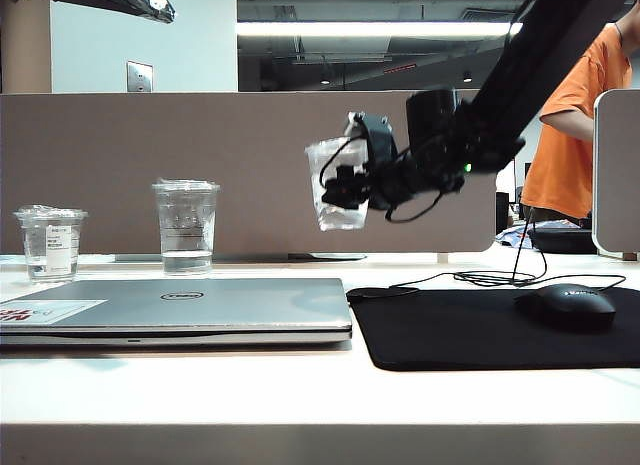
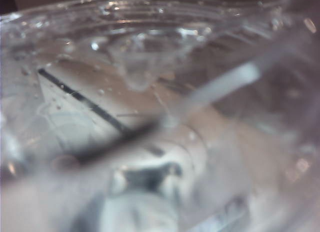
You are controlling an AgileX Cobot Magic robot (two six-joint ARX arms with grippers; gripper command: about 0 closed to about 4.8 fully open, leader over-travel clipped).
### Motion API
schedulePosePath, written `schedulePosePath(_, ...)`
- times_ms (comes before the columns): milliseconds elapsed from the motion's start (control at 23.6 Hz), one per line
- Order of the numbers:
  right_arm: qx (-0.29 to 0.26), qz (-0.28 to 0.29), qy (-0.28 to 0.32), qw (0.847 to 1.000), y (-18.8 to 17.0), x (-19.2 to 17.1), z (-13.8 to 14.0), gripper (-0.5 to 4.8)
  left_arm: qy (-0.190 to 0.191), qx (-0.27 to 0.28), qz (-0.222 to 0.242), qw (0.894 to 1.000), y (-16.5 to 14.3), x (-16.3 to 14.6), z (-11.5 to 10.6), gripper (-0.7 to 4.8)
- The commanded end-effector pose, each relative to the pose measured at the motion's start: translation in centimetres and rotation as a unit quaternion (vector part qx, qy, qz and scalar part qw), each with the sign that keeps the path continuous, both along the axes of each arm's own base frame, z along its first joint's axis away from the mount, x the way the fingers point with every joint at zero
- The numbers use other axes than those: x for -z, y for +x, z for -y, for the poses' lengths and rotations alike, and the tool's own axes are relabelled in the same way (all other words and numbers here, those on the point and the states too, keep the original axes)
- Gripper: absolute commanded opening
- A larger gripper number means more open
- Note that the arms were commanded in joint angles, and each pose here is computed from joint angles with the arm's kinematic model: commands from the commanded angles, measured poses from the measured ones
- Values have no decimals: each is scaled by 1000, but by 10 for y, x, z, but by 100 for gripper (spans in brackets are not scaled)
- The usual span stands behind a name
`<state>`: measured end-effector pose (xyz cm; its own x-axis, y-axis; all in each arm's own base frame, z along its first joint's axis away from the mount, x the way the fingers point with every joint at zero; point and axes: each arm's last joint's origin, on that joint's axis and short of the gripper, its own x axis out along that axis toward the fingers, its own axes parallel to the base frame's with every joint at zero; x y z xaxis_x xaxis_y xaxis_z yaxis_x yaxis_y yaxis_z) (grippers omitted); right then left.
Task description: Pick up the coffee cup on the right and place it on the right side of the laptop.
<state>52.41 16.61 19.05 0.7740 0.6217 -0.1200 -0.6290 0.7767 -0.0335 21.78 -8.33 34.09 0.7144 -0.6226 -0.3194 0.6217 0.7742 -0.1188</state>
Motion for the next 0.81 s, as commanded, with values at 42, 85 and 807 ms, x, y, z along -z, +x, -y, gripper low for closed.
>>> schedulePosePath(42,19,17,5,1000,-4,-31,5,210,-2,3,8,1000,0,-3,0,-5)
schedulePosePath(85,23,13,4,1000,-6,-42,12,210,-2,3,8,1000,0,-3,0,-5)
schedulePosePath(807,32,-3,-1,999,-45,-115,32,210,-2,3,8,1000,0,-3,0,-5)
